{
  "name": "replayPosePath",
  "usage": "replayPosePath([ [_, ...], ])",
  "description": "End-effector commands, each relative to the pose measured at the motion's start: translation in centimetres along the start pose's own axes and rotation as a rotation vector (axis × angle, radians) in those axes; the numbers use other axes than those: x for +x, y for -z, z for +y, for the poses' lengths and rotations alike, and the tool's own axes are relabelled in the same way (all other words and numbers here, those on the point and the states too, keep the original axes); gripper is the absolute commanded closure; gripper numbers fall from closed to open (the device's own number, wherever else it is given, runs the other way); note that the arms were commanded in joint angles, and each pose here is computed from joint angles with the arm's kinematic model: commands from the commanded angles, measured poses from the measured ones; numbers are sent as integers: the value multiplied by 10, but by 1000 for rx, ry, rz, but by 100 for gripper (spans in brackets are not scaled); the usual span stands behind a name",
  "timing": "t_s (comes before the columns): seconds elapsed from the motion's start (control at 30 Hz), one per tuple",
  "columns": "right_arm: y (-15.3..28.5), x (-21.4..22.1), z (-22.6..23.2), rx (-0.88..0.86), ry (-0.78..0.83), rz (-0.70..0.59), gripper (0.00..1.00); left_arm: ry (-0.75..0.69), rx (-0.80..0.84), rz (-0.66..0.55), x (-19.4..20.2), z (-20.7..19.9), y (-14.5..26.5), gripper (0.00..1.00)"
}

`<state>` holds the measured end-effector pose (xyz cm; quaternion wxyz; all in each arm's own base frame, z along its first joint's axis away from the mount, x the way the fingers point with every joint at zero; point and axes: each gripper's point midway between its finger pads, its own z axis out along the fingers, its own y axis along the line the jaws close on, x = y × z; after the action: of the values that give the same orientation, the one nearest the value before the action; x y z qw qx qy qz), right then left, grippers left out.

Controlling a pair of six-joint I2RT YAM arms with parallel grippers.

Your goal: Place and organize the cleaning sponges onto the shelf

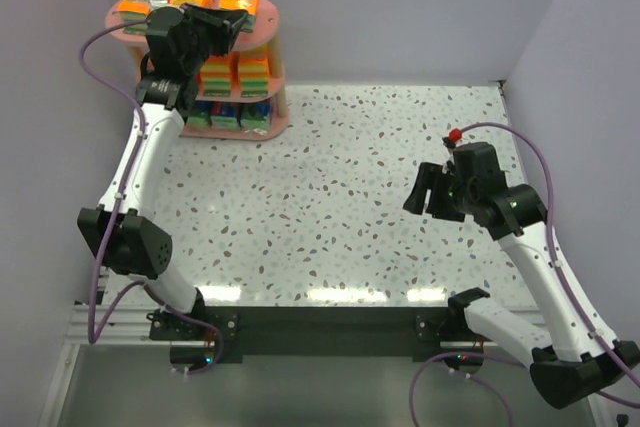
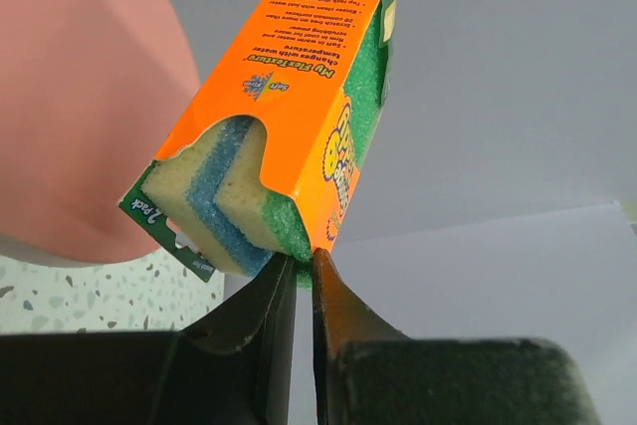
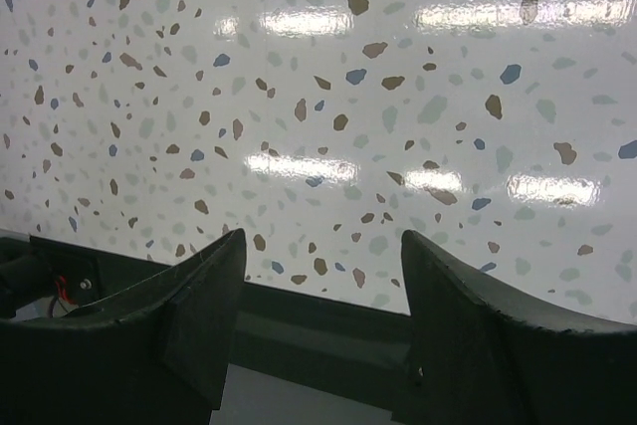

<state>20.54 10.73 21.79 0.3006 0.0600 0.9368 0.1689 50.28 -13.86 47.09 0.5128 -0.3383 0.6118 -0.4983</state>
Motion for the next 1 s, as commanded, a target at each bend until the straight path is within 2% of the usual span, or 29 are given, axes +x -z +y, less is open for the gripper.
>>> replayPosePath([
  [0.0,1,5,-2,1,-16,7,33,68,34,3,-13,-9,17,100],
  [0.2,-1,8,-3,-1,-15,17,34,115,-43,-31,-23,27,17,100],
  [0.87,-5,5,-2,-1,-10,14,34,194,-36,-28,-31,50,-8,100],
  [0.97,-4,4,-2,-1,-7,14,34,203,-41,-27,-34,53,-12,92],
])
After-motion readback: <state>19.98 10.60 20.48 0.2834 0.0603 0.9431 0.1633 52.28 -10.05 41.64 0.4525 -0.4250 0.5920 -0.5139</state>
